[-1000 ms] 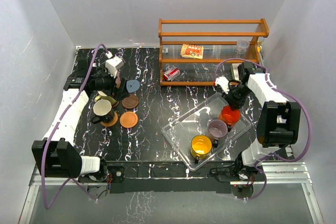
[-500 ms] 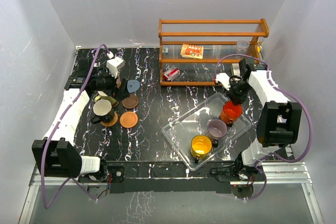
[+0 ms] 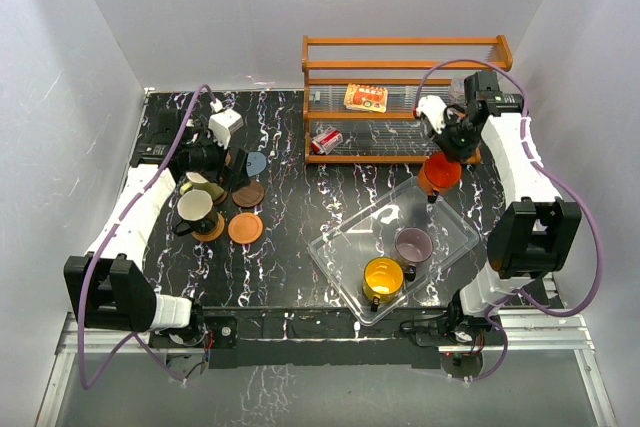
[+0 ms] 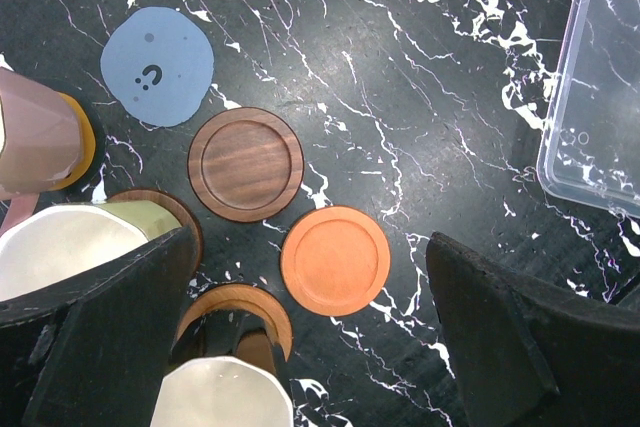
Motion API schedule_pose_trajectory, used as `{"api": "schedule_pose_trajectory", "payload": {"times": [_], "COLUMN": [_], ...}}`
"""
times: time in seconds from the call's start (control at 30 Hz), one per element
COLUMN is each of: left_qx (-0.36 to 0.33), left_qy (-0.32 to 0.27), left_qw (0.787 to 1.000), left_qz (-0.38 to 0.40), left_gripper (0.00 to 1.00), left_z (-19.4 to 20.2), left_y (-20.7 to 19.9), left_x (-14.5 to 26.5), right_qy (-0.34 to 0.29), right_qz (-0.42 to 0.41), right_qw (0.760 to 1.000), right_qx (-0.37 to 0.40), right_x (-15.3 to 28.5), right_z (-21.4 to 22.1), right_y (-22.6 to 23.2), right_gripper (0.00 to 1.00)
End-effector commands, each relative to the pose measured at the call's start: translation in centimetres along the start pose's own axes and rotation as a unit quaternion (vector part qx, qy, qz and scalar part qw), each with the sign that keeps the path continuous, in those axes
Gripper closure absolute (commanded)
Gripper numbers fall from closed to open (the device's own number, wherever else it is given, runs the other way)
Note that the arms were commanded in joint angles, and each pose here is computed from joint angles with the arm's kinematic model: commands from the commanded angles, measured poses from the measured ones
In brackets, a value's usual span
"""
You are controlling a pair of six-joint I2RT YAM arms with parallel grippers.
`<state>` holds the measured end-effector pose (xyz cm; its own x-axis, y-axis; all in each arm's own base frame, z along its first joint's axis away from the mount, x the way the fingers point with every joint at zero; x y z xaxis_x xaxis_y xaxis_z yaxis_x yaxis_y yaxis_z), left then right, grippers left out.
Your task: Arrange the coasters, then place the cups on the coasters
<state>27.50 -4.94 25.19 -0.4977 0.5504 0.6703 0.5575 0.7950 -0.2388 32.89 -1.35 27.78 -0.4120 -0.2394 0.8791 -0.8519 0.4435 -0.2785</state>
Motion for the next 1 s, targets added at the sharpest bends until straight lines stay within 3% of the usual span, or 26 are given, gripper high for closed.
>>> {"api": "schedule_pose_trajectory", "payload": {"times": [0.0,0.37,0.63,0.97], "left_qx": [-0.008,-0.017,0.01,0.06], "left_qy": [-0.03,-0.063,-0.098,-0.11], "left_qw": [1.0,0.998,0.995,0.991], "left_qz": [-0.003,0.012,0.03,0.052], "left_gripper": [0.01,0.01,0.01,0.13], "left_z": [-2.4,-4.9,-5.9,-7.2], "left_y": [-1.1,-4.6,-6.7,-7.3], "left_x": [0.1,-1.4,-1.2,-2.8], "right_qy": [-0.05,-0.176,-0.221,-0.271], "right_qz": [0.054,0.043,0.097,0.166], "right_qw": [0.996,0.982,0.964,0.93], "right_qx": [-0.041,-0.061,-0.114,-0.184], "right_x": [0.5,-1.6,-2.6,-2.5], "right_z": [-6.8,-17.9,-21.9,-25.4], "right_y": [2.0,7.9,9.7,11.5], "right_gripper": [1.0,1.0,1.0,1.0]}}
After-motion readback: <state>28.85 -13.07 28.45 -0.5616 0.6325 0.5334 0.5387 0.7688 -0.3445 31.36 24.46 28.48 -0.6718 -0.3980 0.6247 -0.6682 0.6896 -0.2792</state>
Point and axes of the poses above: each gripper's point midway between its finger pads, its own x axis back along the fingers, its own y axis along the line the jaws close on, z = x × y, the point moved 10 cm from there along x, back along the fingers, and after that the axes turned 10 degrees about x, right-handed, at the moved point
